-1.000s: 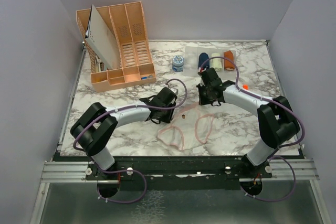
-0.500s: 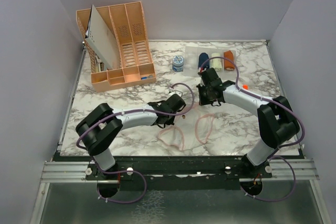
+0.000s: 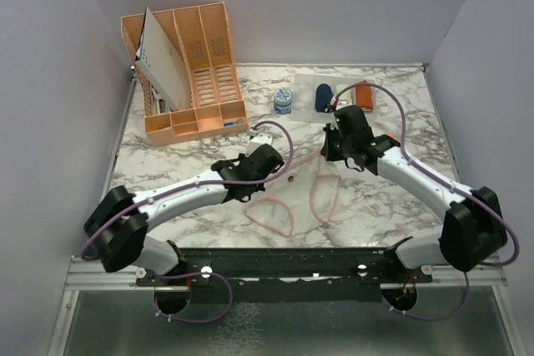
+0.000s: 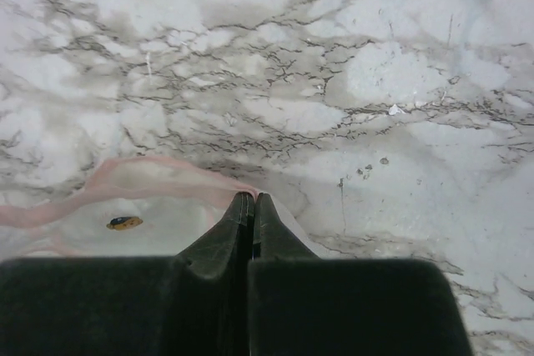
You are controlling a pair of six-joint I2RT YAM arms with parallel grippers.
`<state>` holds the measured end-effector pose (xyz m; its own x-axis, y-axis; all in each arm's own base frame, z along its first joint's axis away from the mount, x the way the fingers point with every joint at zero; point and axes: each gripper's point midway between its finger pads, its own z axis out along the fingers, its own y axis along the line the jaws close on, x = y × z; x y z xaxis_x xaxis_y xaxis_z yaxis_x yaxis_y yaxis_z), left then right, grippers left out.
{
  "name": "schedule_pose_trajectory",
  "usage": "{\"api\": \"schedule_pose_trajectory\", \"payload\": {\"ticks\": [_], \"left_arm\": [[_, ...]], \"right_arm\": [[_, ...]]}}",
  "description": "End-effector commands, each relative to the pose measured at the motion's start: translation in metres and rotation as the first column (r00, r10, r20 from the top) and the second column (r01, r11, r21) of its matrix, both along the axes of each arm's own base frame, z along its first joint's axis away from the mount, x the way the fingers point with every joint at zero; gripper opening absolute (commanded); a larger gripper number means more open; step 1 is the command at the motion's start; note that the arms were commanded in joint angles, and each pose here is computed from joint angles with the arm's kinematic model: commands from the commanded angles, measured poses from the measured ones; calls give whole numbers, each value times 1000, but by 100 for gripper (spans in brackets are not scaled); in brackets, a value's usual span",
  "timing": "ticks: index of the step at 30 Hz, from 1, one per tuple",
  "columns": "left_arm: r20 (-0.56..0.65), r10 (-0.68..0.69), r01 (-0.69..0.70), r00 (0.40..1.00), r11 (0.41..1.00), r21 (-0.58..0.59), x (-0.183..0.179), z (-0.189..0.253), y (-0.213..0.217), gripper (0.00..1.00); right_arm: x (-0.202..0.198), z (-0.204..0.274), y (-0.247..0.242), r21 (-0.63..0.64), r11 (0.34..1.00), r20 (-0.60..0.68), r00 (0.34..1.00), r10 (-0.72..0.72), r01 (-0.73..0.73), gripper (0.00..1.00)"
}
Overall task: Roll the underwear
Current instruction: Flatten out the underwear at the center of the board.
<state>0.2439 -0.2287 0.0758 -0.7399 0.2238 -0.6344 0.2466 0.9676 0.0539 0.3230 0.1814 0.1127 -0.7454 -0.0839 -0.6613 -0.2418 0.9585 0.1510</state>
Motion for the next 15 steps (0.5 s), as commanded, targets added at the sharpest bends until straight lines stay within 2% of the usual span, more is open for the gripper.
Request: {"api": "schedule_pose_trajectory", "payload": {"ticks": [1,8,15], "left_arm": [[118,106,-107,987,994,3,6,41,37,0],[191,149,-132,970,986,-101,-3,83,53,0],[196,64,-10,979,964,-267,-22,121,40,0]], "right_arm": [[-2,25,-9,46,998,96,994,-49,44,0],[-23,62,-4,146,989,178,984,5,-31,0],[-60,111,18,296,926,273,950,153,-234,1]]}}
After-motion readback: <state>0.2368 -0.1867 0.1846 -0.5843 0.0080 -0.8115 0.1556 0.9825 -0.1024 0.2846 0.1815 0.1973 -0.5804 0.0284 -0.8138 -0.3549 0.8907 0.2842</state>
